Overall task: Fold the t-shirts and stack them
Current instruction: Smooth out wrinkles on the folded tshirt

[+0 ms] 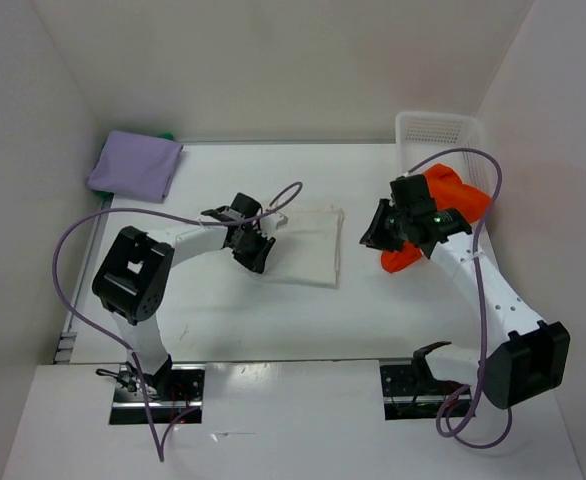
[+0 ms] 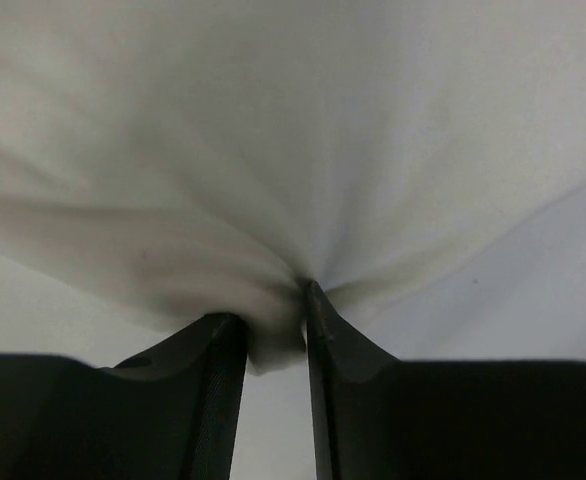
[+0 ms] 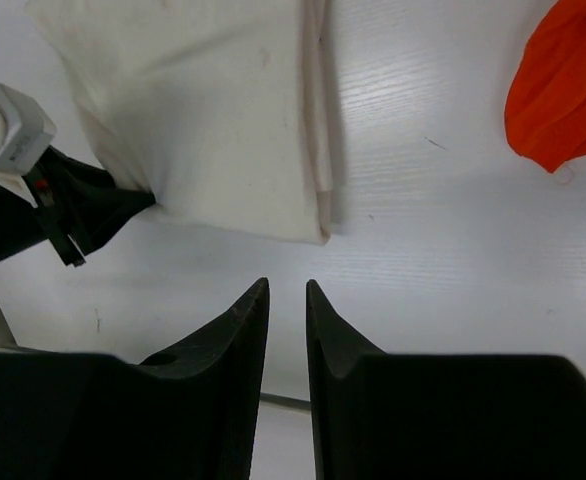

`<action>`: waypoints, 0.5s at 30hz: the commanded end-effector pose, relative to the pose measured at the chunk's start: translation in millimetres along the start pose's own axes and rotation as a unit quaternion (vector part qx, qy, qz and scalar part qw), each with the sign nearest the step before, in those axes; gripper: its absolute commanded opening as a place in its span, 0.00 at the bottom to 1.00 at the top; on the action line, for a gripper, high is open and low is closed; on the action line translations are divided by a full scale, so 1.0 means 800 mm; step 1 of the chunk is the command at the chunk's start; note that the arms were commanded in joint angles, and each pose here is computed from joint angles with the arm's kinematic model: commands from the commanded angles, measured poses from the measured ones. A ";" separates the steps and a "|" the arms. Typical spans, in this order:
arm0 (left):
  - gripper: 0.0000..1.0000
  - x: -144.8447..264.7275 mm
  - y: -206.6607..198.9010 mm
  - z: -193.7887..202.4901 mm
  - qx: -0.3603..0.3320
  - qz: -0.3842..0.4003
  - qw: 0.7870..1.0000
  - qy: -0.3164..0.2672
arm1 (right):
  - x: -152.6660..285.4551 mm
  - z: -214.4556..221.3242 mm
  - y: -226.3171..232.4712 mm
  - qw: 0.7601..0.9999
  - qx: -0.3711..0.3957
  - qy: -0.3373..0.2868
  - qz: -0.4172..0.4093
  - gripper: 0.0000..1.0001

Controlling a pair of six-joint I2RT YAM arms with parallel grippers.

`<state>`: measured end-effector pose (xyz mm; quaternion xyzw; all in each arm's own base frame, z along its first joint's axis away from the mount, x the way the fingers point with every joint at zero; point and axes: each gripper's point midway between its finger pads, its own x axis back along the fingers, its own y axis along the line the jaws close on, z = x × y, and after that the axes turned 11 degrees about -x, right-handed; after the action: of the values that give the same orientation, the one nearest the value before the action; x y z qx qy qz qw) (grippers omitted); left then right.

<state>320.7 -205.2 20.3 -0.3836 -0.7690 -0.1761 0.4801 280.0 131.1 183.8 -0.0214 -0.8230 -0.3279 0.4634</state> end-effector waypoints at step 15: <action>0.92 0.132 0.100 -0.095 -0.057 -0.120 0.984 -0.117 | -0.115 0.064 0.004 0.995 -0.006 0.098 0.019 0.52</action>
<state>358.8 -161.9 109.9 -0.3471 -0.8174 -0.2199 0.4037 284.9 175.6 109.6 -0.0191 -0.7760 -0.3134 0.5470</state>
